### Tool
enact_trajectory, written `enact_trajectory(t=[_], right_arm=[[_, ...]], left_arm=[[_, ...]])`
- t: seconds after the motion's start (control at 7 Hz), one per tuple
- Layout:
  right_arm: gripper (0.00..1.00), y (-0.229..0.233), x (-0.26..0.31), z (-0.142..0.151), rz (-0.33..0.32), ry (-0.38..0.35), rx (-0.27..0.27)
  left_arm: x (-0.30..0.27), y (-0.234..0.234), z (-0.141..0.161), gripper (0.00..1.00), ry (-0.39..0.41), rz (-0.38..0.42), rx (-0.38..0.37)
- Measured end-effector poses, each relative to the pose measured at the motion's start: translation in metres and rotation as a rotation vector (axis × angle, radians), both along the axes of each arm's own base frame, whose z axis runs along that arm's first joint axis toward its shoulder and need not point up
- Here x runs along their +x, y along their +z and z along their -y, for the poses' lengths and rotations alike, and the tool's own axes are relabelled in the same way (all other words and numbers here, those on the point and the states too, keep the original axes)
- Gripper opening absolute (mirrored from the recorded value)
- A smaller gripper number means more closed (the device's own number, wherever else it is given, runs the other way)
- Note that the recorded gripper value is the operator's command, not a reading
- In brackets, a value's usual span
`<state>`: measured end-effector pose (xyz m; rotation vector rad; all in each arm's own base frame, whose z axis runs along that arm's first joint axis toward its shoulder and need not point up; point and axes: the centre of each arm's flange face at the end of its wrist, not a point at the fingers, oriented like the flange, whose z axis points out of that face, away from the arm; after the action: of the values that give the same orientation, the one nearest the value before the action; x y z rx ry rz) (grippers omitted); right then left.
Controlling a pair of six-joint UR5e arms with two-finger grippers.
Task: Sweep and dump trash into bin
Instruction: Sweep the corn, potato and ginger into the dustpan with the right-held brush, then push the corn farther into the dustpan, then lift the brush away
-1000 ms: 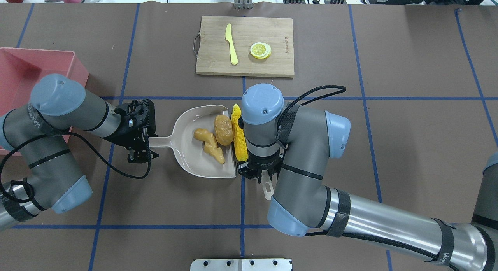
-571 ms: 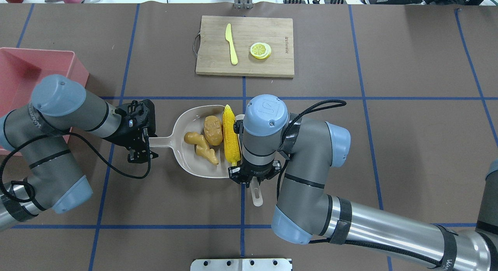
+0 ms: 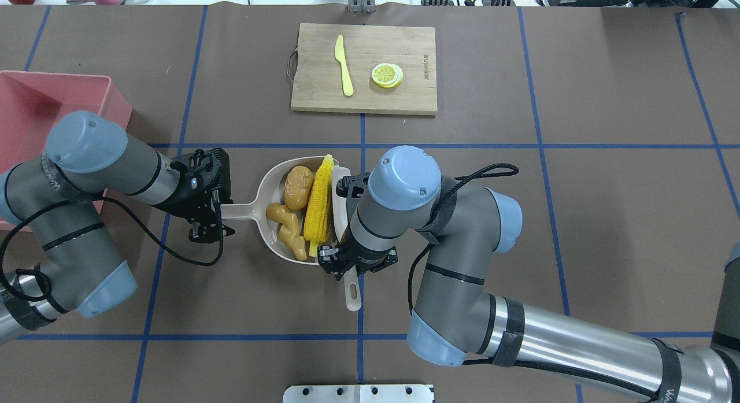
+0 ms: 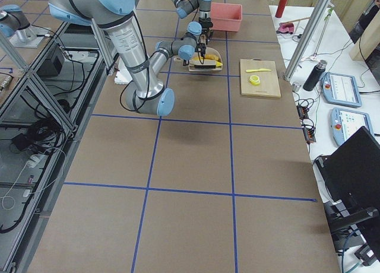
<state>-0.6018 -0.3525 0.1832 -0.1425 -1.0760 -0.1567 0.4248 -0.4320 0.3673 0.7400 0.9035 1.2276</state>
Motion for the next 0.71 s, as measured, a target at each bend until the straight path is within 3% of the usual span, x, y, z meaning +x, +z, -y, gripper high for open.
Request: enact_trajectory(t=[0.14, 0.71], right_arm=[[0.00, -0.005, 0.002, -0.001, 0.036, 0.007, -0.006], [0.00, -0.015, 0.022, 0.005, 0.100, 0.010, -0.047]], left_arm=[[0.000, 0.000, 0.000, 0.49, 0.000, 0.000, 0.000], [0.000, 0.001, 0.001, 0.25, -0.003, 0.003, -0.002]])
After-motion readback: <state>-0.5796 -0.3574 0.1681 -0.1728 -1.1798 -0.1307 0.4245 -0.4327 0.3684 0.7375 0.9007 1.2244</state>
